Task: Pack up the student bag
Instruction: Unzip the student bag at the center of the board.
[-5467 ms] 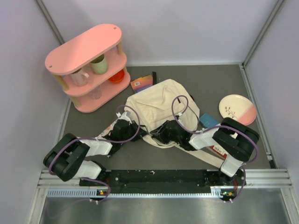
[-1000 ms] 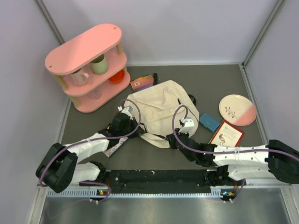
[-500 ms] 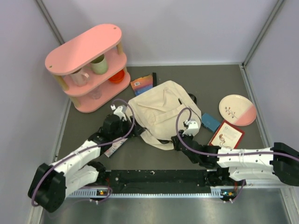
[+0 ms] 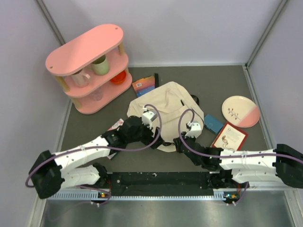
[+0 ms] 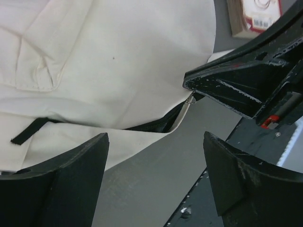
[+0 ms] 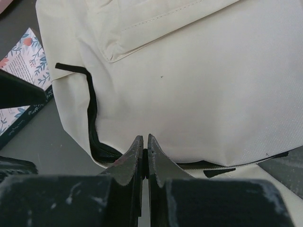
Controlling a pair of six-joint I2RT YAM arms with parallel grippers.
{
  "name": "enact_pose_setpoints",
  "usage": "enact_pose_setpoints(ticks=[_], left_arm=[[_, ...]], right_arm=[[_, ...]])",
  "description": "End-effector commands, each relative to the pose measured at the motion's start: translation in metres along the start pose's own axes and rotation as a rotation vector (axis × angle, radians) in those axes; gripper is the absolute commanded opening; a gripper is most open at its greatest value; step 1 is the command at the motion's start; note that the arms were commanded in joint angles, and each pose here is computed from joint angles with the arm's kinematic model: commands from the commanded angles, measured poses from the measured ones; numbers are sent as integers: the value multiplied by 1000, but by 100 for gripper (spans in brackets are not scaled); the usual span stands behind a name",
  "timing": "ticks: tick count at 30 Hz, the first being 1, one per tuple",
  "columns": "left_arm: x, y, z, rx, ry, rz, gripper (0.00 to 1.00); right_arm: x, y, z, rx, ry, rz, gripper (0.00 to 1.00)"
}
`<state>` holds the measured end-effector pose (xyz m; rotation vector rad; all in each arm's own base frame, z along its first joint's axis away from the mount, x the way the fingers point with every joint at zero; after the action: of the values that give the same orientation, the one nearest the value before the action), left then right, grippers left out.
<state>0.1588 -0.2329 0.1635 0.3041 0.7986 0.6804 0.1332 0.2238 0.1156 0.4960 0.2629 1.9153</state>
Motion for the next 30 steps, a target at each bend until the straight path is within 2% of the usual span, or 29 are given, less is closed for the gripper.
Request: enact_pose_setpoints(ticks=[1,6,11,16,19,23,30], left_arm=[[-3,-14,7,23,-209,64,85],[-4,-33,8,44,-289,56,82],[-13,-50,4,16,-384,-31,79],[-15,-59,0,-10,-389,-67,77],[-19,-65,-1,-19,-394,-111,66],[-15,-73,-10,36,-391,-104,58],[-13,-72,-21,58,-374,-145,57]], right_arm=[[3,2,6,-25,-41,11,0],[1,4,8,-38,-54,14,0],[0,5,9,-38,-59,12,0],[-1,5,9,-38,-70,13,0],[-2,5,9,-40,-74,9,0],[-1,6,11,-46,-79,13,0],[-3,6,11,-47,-80,5,0]])
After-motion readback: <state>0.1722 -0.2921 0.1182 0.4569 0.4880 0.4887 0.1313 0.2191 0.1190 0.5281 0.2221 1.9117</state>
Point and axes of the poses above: each gripper's point midway between its finger pads, its own y axis back along the fingers, its own x axis along the line the jaws close on, z = x × y, the point moved 6 cm from there along y, back along the fingers, and after that the axes turned 12 degrees about y, right-handed, at the moved point
